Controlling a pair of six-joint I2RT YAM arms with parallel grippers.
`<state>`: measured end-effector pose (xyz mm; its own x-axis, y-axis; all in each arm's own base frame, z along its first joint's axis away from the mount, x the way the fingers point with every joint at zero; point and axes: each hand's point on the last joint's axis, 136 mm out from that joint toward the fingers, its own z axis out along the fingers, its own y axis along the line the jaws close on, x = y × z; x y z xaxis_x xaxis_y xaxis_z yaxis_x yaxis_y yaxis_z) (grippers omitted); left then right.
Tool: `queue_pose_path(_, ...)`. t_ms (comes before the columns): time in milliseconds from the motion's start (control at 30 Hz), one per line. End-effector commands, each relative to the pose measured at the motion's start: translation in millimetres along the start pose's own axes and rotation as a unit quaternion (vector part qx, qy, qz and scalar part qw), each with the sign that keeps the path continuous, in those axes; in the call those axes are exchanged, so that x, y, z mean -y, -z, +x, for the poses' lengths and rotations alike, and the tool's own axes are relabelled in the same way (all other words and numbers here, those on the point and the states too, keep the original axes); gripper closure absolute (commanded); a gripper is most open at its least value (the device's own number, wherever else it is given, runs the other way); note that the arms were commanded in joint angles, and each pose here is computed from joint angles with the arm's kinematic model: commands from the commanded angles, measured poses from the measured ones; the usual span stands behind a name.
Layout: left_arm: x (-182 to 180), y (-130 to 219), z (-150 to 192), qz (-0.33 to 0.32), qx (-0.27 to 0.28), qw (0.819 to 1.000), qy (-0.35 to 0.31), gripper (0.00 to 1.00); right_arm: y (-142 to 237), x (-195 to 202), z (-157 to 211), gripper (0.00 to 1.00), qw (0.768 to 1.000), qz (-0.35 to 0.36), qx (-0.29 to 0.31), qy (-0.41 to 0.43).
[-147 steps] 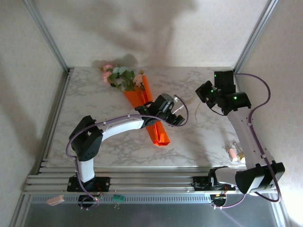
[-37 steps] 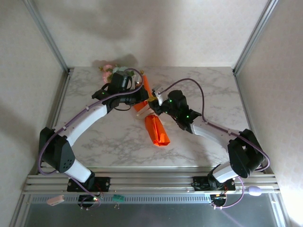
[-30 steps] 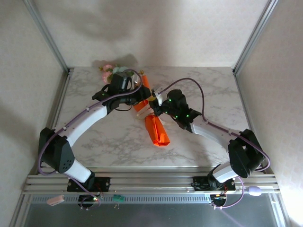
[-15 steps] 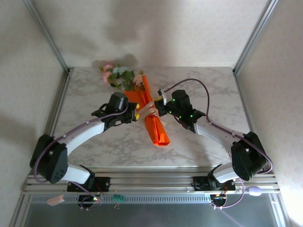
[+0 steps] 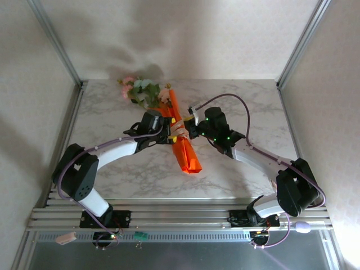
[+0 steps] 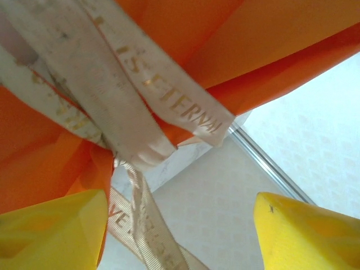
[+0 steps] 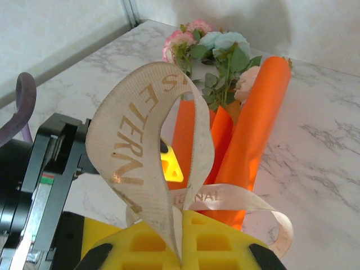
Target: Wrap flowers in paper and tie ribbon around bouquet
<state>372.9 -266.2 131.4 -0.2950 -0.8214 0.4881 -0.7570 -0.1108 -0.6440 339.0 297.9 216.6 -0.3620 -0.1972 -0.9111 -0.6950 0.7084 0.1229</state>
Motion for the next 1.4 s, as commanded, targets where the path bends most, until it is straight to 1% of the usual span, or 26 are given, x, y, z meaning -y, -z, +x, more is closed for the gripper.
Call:
queue_pose_path(0, 10, -3, 6, 0.025, -0.002, 0.975, 0.220, 0.32, 8, 3, -5, 1.00, 1.000, 0.007, 0.010, -0.002)
queue_pose_path(67, 10, -8, 11, 0.027, -0.013, 0.974, 0.225, 0.32, 8, 2, -4, 1.00, 1.000, 0.006, 0.009, -0.003)
queue_pose_path(133, 8, -8, 15, 0.023, -0.009, 0.974, 0.225, 0.32, 8, 2, -4, 1.00, 1.000, 0.006, 0.009, -0.003)
queue_pose_path(200, 6, -7, 10, 0.026, 0.005, 0.973, 0.229, 0.32, 8, 2, -5, 1.00, 1.000, 0.006, 0.010, -0.002)
queue_pose_path(267, 4, -11, 4, 0.033, 0.008, 0.971, 0.237, 0.34, 8, 1, -6, 1.00, 1.000, 0.003, 0.011, -0.003)
queue_pose_path(367, 6, -15, -8, 0.046, 0.023, 0.969, 0.242, 0.37, 10, 0, -6, 1.00, 1.000, 0.002, 0.012, -0.004)
queue_pose_path(433, 13, -18, -13, 0.061, 0.024, 0.968, 0.243, 0.41, 10, 0, -5, 1.00, 1.000, 0.002, 0.012, -0.005)
queue_pose_path(533, 15, -24, -17, 0.054, 0.030, 0.969, 0.238, 0.44, 11, 0, -3, 1.00, 1.000, 0.001, 0.010, -0.007)
queue_pose_path(733, 8, -25, -19, 0.038, 0.039, 0.970, 0.236, 0.42, 12, 0, -5, 1.00, 1.000, 0.002, 0.013, -0.006)
queue_pose_path(867, 5, -30, -25, 0.036, 0.043, 0.970, 0.236, 0.51, 12, 0, -6, 1.00, 1.000, 0.000, 0.015, -0.008)
queue_pose_path(1067, 1, -33, -34, 0.031, 0.051, 0.971, 0.232, 0.61, 11, -1, -7, 1.00, 1.000, -0.001, 0.015, -0.009)
queue_pose_path(1167, 1, -35, -36, 0.032, 0.051, 0.972, 0.229, 0.68, 10, -1, -5, 1.00, 1.000, -0.001, 0.011, -0.010)
queue_pose_path(1300, 3, -34, -34, 0.033, 0.046, 0.973, 0.223, 0.86, 9, 0, -6, 1.00, 1.000, 0.000, 0.013, -0.009)
queue_pose_path(1367, 1, -32, -33, 0.025, 0.046, 0.975, 0.218, 0.89, 9, 0, -7, 1.00, 1.000, 0.001, 0.014, -0.009)
